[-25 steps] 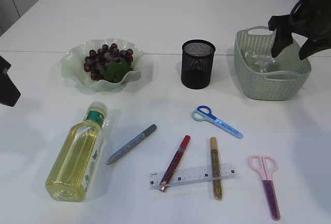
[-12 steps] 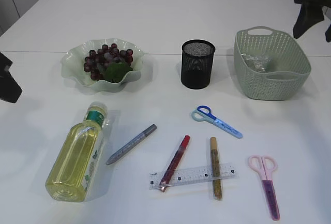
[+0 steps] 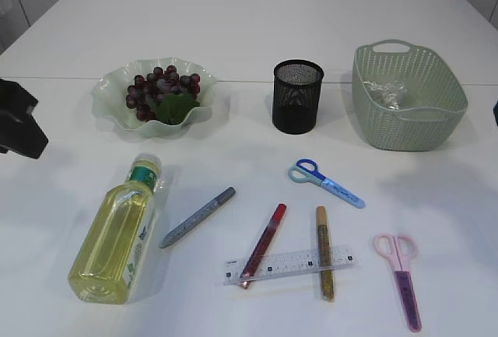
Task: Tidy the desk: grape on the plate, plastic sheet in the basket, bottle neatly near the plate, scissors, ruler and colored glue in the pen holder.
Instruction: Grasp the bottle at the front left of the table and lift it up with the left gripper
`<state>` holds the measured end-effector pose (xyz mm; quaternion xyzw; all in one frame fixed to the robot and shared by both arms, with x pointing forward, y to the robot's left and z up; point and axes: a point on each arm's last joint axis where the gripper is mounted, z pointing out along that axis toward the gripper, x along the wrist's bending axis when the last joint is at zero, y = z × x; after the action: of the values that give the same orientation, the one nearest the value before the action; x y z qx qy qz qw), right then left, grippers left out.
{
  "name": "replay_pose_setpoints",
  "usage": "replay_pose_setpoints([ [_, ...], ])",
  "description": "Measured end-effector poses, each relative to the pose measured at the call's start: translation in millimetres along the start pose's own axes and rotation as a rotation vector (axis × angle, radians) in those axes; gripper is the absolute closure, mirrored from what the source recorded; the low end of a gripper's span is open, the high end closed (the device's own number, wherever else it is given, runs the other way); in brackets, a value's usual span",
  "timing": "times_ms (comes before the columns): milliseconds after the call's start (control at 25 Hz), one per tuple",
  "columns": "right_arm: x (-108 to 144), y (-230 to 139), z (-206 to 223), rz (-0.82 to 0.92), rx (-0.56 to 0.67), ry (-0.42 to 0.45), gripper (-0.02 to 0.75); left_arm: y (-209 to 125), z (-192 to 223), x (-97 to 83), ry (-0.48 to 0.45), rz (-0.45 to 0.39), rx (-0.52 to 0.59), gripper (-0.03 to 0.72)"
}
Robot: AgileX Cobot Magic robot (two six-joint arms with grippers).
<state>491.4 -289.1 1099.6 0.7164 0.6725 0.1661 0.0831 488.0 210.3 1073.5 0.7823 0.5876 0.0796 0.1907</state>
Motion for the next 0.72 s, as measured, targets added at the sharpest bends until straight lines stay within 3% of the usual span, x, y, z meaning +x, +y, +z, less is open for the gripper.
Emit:
replay_pose_setpoints([
  [80, -0.9, -10.7, 0.0, -0.003, 0.01, -0.001, 0.216, -0.3, 4.6, -9.4, 0.025, 0.024, 0.013, 0.379],
  [200, -1.7, -17.9, 2.0, -0.014, 0.022, -0.002, 0.216, 1.1, 16.6, -22.5, 0.044, -0.004, 0.031, 0.38],
  [520, 0.1, -17.4, 2.1, -0.022, 0.012, 0.018, 0.216, 2.8, 73.6, -50.4, 0.071, -0.135, 0.138, 0.373],
  [720, 0.1, -17.2, 2.1, -0.045, 0.009, 0.018, 0.217, 0.6, 101.2, -49.4, 0.112, -0.207, 0.21, 0.228],
])
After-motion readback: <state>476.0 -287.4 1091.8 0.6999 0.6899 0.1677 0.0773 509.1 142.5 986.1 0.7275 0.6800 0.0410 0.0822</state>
